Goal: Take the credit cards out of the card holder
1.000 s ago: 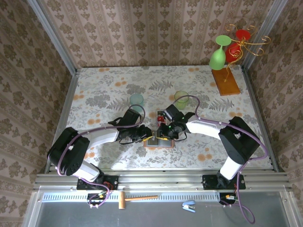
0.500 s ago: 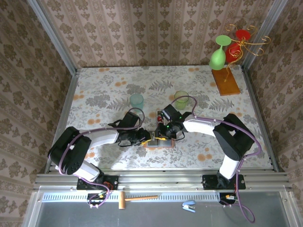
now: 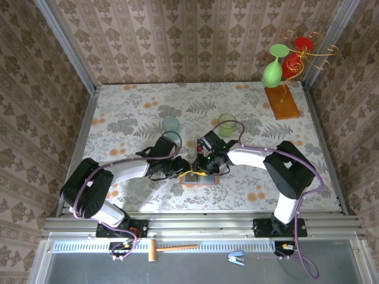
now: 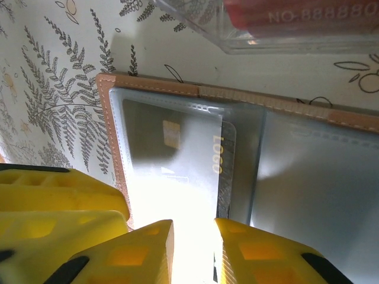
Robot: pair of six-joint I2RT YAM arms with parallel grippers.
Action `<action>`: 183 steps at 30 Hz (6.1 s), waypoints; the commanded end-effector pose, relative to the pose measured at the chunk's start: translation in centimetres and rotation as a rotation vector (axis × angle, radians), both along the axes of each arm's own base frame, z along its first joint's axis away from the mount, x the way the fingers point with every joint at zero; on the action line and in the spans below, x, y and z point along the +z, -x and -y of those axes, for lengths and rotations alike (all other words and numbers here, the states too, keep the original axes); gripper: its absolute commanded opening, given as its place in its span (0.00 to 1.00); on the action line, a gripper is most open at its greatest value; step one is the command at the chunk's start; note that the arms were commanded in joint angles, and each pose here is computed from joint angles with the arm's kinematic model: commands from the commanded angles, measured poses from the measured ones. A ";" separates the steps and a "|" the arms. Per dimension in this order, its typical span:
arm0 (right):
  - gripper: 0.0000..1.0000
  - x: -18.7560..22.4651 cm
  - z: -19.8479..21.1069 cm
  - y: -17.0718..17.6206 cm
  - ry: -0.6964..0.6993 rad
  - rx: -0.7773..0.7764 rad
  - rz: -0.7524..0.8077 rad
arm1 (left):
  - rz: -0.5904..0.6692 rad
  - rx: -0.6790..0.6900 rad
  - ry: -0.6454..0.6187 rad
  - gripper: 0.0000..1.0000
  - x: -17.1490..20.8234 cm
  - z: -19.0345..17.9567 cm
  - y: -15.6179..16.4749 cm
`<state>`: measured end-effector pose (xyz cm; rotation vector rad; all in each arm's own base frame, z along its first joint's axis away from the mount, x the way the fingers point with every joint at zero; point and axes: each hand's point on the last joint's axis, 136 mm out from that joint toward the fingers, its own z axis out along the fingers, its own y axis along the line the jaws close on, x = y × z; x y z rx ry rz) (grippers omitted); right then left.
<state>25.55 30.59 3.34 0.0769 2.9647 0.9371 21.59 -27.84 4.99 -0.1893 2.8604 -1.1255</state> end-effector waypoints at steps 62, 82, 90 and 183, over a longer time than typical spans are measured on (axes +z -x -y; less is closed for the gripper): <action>0.22 -0.5 -0.5 -0.8 0.001 0.046 -0.016 | -0.004 0.012 -0.050 0.23 -0.9 -1.4 -0.6; 0.25 -0.5 0.9 -0.7 0.073 0.042 -0.006 | -0.038 0.025 -0.090 0.36 -2.7 -2.8 0.4; 0.25 -0.4 1.3 -0.8 0.083 0.038 -0.001 | -0.045 0.025 -0.089 0.36 -3.0 -2.9 0.6; 0.21 0.3 0.4 0.6 -0.181 0.010 -0.095 | -0.080 -0.032 -0.109 0.13 -3.6 -2.2 1.8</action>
